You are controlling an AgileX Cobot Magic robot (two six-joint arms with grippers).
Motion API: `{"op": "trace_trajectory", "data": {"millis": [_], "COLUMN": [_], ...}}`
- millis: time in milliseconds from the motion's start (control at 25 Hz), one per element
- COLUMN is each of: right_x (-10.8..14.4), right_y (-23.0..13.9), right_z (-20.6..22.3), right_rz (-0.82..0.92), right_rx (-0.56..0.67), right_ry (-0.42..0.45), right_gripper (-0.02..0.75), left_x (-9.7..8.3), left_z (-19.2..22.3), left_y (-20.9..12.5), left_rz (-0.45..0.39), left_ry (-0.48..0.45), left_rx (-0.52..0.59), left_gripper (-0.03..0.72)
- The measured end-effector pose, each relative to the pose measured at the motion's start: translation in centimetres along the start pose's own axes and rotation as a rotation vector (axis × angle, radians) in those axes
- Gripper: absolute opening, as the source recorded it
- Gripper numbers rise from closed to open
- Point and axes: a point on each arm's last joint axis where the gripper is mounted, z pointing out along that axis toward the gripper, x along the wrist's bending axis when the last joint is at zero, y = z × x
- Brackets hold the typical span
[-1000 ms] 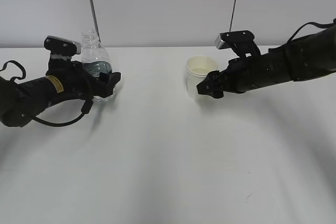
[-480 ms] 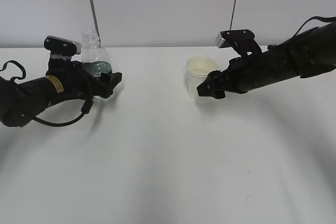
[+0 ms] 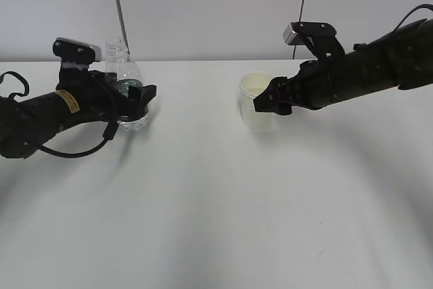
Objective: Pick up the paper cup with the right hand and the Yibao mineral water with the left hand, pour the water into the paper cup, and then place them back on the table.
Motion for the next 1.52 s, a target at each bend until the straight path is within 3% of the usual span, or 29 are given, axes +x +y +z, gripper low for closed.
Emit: {"op": "trace_trajectory", "data": {"millis": [480,840,1520], "right_x": [0.9,1.1,2.0], "right_y": [1.6,2.0,4.3], "right_z": [-2.3,-2.9,-6.2], "right_rz": [-0.019,-0.026,-0.062], "right_rx": [-0.059,-0.076,-0.176], "right_ry": [0.000,-0.002,-0.049], "right_gripper": [0.589,0.587,0.586], "left_x": [0.0,-1.0,-0.9], "left_z": [-0.7,-0.8,-3.1], "left_y": [1.9,2.7,8.0], "left_rz": [-0.027,-0.004,-0.005], "left_ry": [0.021,-0.006,0.052], "left_rx": [0.015,0.024,-0.038], "left_gripper": [0.624,0.619,0.617]}}
